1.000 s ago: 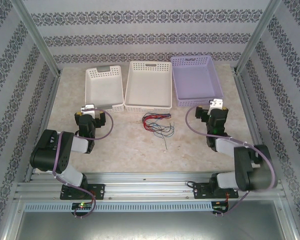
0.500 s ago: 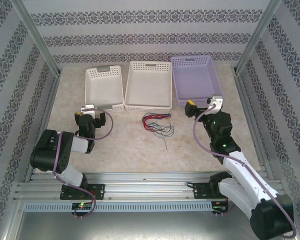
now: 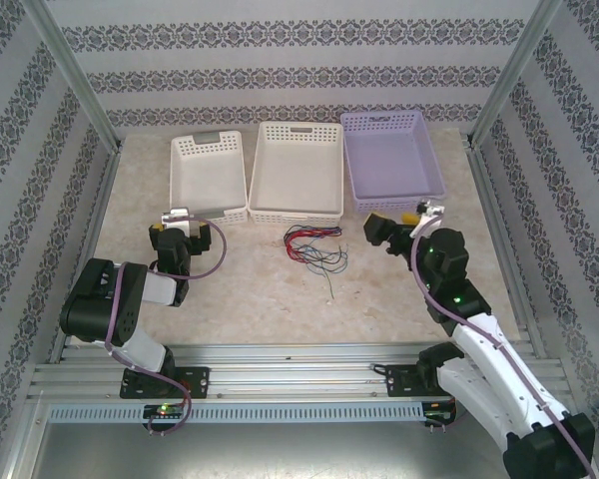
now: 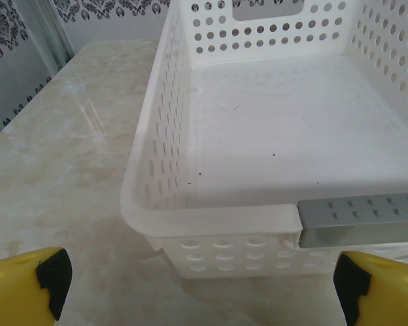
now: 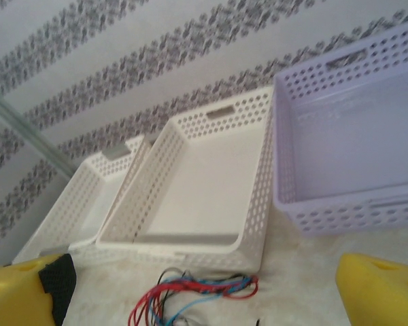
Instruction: Untangle the cables
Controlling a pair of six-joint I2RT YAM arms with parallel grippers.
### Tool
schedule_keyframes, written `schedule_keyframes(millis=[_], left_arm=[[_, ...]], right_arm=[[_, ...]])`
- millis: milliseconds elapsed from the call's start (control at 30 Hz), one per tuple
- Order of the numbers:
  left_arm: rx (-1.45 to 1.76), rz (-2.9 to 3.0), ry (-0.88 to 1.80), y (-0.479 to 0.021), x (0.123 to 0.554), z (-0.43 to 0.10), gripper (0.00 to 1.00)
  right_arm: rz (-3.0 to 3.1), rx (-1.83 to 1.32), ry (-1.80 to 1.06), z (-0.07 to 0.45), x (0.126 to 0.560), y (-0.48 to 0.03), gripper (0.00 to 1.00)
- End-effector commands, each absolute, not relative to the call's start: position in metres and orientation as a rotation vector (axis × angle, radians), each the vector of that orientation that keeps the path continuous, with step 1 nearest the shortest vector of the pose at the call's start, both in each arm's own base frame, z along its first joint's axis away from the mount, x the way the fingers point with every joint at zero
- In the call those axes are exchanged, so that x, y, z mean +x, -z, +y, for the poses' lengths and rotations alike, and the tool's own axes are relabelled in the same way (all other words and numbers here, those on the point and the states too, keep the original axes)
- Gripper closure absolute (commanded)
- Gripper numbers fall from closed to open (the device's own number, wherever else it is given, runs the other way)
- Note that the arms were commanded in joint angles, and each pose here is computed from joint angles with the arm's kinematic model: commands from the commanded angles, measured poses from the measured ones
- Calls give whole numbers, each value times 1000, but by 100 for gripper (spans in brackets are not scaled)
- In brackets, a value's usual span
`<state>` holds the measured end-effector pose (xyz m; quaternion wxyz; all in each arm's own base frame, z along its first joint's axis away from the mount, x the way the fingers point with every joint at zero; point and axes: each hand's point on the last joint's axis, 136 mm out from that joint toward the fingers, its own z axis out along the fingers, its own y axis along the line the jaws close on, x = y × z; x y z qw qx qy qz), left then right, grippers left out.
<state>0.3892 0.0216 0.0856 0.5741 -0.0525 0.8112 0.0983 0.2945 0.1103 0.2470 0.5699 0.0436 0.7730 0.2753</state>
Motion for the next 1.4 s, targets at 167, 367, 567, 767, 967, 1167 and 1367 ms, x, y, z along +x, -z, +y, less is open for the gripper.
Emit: schedule_keyframes(millis=[167,367,567,767,967,1167,1367], left_arm=[[-123,1866,-230,-93,392,22,0],[-128,1876,-218,-92,393,22,0],[-126,1861,-213,-102,390,23,0],[-173,1874,-212,-150,385,23,0],[-350,1894,96,-193,365,2,0],[-313,1740,643,-221,343,-57,0],[-207,1710,894,-239,314,-88,0]], right_arm=[[1896,-45,-504,140,284,-210,2],[2036,-137,-507,169,273,-174,2],[2132,-208,-498,191,267,-144,2],[2248,-249,-517,212,272,-129,2],[2278,-223,-508,217,281,-138,2],[2316,-154,-419,196,292,-129,2],[2358,-107,-450,184,297,-118,3]])
